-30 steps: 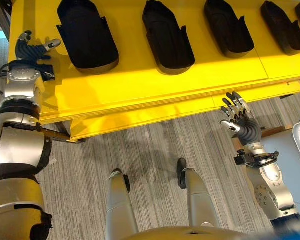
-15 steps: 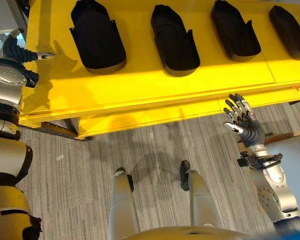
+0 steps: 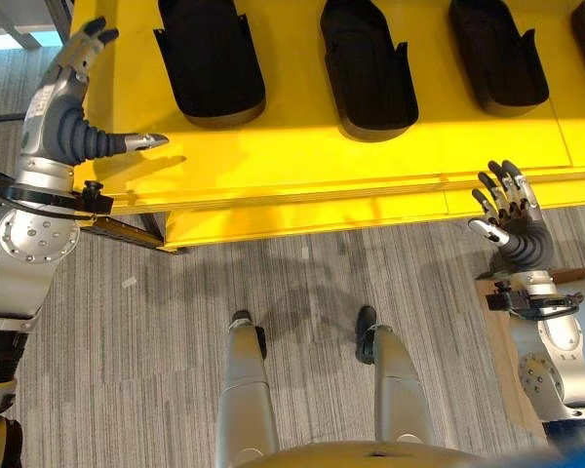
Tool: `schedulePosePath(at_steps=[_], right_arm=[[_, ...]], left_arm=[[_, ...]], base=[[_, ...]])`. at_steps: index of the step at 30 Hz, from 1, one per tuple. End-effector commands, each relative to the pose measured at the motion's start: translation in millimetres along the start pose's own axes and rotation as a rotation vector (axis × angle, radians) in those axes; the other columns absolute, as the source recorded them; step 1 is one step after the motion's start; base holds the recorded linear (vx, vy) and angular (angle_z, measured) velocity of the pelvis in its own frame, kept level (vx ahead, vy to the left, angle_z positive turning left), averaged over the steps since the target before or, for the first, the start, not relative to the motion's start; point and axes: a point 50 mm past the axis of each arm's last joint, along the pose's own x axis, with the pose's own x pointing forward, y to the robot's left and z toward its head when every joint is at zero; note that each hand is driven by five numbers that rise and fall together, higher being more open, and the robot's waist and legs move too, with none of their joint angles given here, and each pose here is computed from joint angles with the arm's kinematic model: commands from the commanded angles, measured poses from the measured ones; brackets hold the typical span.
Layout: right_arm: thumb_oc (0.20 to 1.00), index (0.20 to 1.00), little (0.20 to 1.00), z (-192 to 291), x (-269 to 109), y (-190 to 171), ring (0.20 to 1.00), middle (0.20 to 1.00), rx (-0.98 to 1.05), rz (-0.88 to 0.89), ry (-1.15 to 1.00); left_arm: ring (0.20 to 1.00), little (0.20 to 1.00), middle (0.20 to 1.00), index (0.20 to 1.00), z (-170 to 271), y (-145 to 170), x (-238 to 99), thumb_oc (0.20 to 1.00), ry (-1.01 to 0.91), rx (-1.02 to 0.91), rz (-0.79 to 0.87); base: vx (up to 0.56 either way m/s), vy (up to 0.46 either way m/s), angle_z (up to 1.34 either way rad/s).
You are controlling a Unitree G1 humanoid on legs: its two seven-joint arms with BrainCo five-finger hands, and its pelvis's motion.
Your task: Move parts from the plastic box to the shelf.
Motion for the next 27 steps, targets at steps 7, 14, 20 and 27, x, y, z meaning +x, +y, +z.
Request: schedulePosePath(at_steps=[7,14,20,27], right_arm=[[1.000,1.000,1.000,26,2,8,1.000,1.000,-0.078,0.028,-0.141],[1.000,1.000,1.000,27,7,15,1.000,1.000,-0.067,0.020,-0.168],[1.000,1.000,1.000,27,10,17,1.000,1.000,-0.066,0.016,-0.172],[1.000,1.000,1.000,26,13,22,1.000,1.000,-0.057,0.021,-0.179]], left_arm=[[1.000,1.000,1.000,1.000,35,-40,1,1.000,-0.128,-0.349,0.048],[1.000,1.000,1.000,1.000,61,-63,12,1.000,-0.180,-0.549,0.124],[1.000,1.000,1.000,1.000,74,-79,26,1.000,-0.197,-0.619,0.132],[1.000,1.000,1.000,1.000,88,-87,42,1.000,-0.226,-0.699,0.171]], base=[[0.00,-0.013,-0.04],[0.00,-0.003,0.01],[0.00,0.000,0.00],[0.00,-0.003,-0.02]])
